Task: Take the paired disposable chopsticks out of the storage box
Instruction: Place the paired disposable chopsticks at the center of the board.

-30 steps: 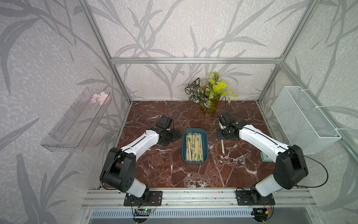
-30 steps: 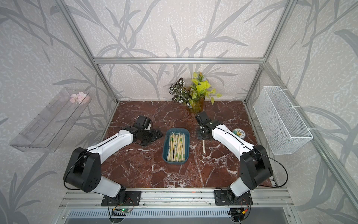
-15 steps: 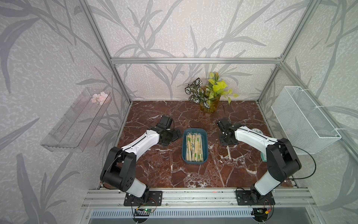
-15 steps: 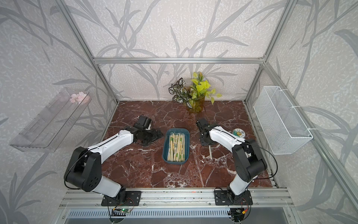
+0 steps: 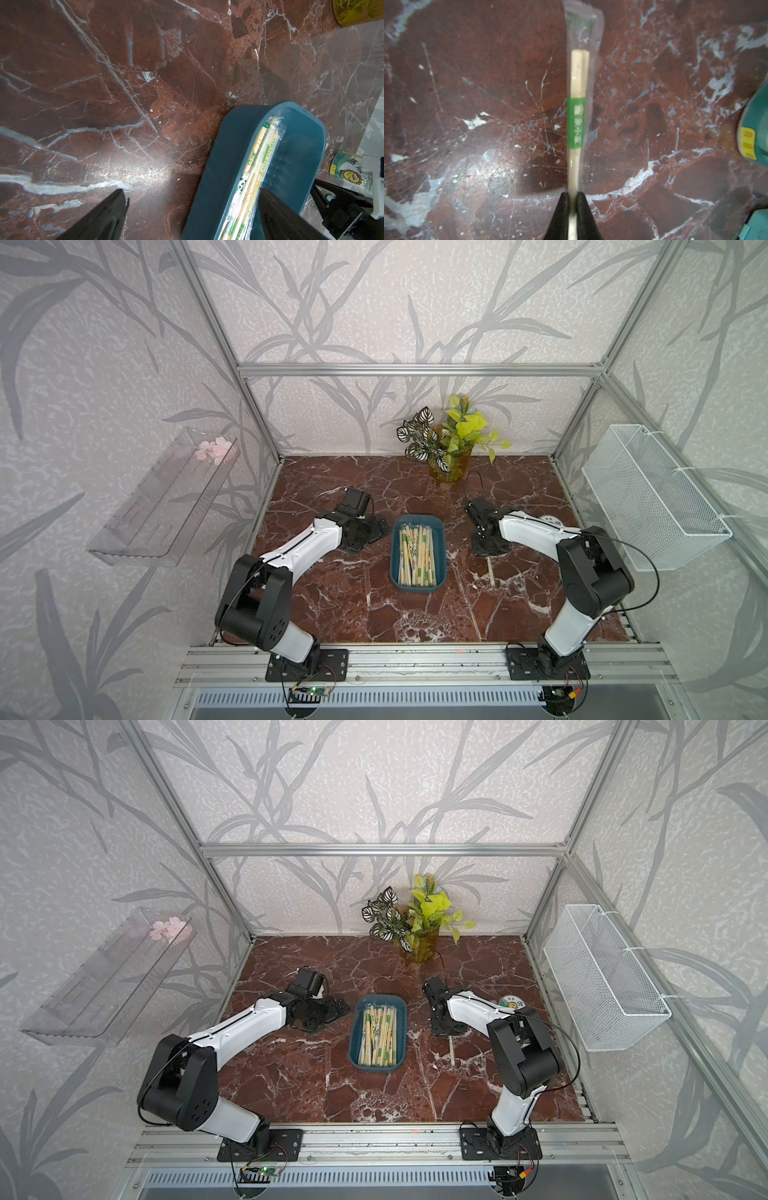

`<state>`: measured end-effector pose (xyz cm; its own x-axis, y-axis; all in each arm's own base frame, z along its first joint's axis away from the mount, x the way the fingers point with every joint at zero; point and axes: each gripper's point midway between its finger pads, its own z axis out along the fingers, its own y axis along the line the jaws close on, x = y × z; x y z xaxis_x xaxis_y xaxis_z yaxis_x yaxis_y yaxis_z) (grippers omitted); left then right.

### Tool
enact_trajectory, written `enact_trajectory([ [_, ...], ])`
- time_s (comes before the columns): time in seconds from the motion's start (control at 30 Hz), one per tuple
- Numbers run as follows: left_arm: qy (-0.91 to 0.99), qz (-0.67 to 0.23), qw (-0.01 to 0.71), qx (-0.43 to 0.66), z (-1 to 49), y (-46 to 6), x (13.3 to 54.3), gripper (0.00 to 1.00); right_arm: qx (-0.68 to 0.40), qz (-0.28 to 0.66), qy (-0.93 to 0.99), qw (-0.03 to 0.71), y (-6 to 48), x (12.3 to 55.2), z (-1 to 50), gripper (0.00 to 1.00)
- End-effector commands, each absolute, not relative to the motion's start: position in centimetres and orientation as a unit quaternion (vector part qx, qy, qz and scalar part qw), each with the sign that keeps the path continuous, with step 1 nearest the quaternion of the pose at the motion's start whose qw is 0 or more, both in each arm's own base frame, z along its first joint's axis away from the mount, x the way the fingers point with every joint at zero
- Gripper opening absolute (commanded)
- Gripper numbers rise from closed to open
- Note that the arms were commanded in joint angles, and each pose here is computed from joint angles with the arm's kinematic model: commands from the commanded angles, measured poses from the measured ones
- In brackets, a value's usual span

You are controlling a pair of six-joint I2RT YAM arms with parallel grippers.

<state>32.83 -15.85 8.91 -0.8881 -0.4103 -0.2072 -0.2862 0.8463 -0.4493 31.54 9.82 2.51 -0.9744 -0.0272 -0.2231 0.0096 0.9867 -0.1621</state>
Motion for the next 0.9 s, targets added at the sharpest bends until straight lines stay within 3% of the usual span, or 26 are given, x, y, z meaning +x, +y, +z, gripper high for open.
enact_trajectory([
  [0.0,0.951,-0.199,0.147,-0.185,8.4,-15.7,32.8,1.0,0.001,-0.08,0.991,0.104,9.6,31.2,2.0,0.17],
  [0.3,0.95,-0.204,0.148,-0.186,8.4,-15.9,33.1,1.0,0.013,-0.041,0.991,0.125,10.7,31.4,4.3,0.3],
  [0.87,0.953,-0.195,0.156,-0.173,9.4,-15.7,33.8,1.0,0.04,0.079,0.979,0.183,13.9,32.0,10.3,0.63],
])
